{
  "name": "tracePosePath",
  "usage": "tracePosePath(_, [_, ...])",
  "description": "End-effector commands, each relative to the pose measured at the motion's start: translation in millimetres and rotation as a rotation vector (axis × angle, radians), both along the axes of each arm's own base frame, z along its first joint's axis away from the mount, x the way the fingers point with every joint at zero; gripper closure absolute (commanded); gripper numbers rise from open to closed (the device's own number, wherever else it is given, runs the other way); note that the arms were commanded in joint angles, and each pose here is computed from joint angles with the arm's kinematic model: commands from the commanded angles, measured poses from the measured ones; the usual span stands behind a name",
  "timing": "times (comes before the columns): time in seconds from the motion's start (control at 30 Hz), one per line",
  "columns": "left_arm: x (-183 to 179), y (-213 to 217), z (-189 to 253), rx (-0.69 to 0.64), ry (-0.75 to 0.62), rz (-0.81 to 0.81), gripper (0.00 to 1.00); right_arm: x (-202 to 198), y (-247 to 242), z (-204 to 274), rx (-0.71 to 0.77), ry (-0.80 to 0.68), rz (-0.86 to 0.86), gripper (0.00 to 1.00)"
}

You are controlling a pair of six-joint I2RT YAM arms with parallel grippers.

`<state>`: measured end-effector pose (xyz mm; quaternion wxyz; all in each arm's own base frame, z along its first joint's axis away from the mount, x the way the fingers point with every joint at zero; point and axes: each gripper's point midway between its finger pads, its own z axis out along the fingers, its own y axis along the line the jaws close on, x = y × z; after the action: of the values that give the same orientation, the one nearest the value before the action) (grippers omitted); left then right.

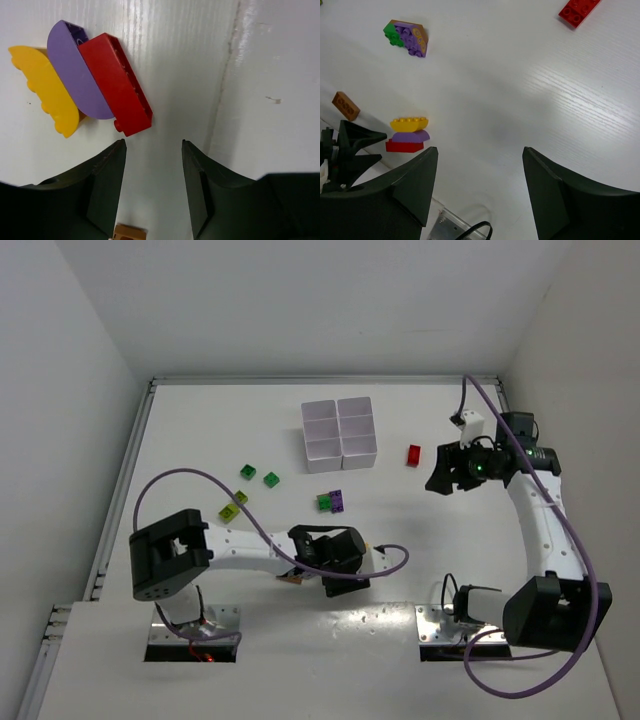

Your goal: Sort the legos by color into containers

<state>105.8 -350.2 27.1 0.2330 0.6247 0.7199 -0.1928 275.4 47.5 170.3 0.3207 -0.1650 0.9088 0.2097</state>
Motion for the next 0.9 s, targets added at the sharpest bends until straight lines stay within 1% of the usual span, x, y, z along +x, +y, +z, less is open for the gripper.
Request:
tracePosePath(0.0, [13.9, -13.9, 2.9, -0.044, 0.017, 0.046, 0.46, -0.1, 3.3, 11.1, 0.029, -0.027, 0.001, 0.31])
tracePosePath(0.13, [28.3, -18.9, -1.0, -0.045, 0.028, 0.094, 0.46, -1.5, 2.4, 8.7, 0.038, -0.019, -0.004, 0.31])
tracePosePath(0.3, [34.3, -23.1, 2.5, -0.063, 0.056, 0.135, 0.46, -2.1, 2.5, 10.9, 0.036, -0.028, -0.004, 0.31])
tracePosePath(0.5, [22.8, -28.4, 27.1, -0.146, 0.114, 0.14, 0.46, 1.1, 2.0, 6.5, 0.038, -0.016, -0.004, 0.31])
tracePosePath(0.7, [21.1, -34.5, 32.4, -0.157, 0.152, 0.172, 0.44, 0.4, 3.5, -0.8, 0.05, 0.012, 0.0, 0.31])
tracePosePath(0.77, [19.5, -43.5, 42.1, -0.183, 0.164, 0.184, 0.43, 0.1, 5.0, 0.0, 0.058, 0.011, 0.005, 0.31])
tracePosePath(0.8, [18.0, -41.3, 35.7, -0.162, 0.178, 0.196, 0.43, 0.6, 4.9, -2.3, 0.06, 0.02, 0.005, 0.31])
tracePosePath(0.83, [19.6, -46.2, 41.8, -0.179, 0.18, 0.202, 0.43, 0.6, 4.9, -2.3, 0.06, 0.02, 0.005, 0.31])
tracePosePath(0.87, [22.2, -50.0, 37.4, -0.165, 0.191, 0.229, 0.43, 0.6, 4.9, -2.3, 0.06, 0.02, 0.005, 0.31])
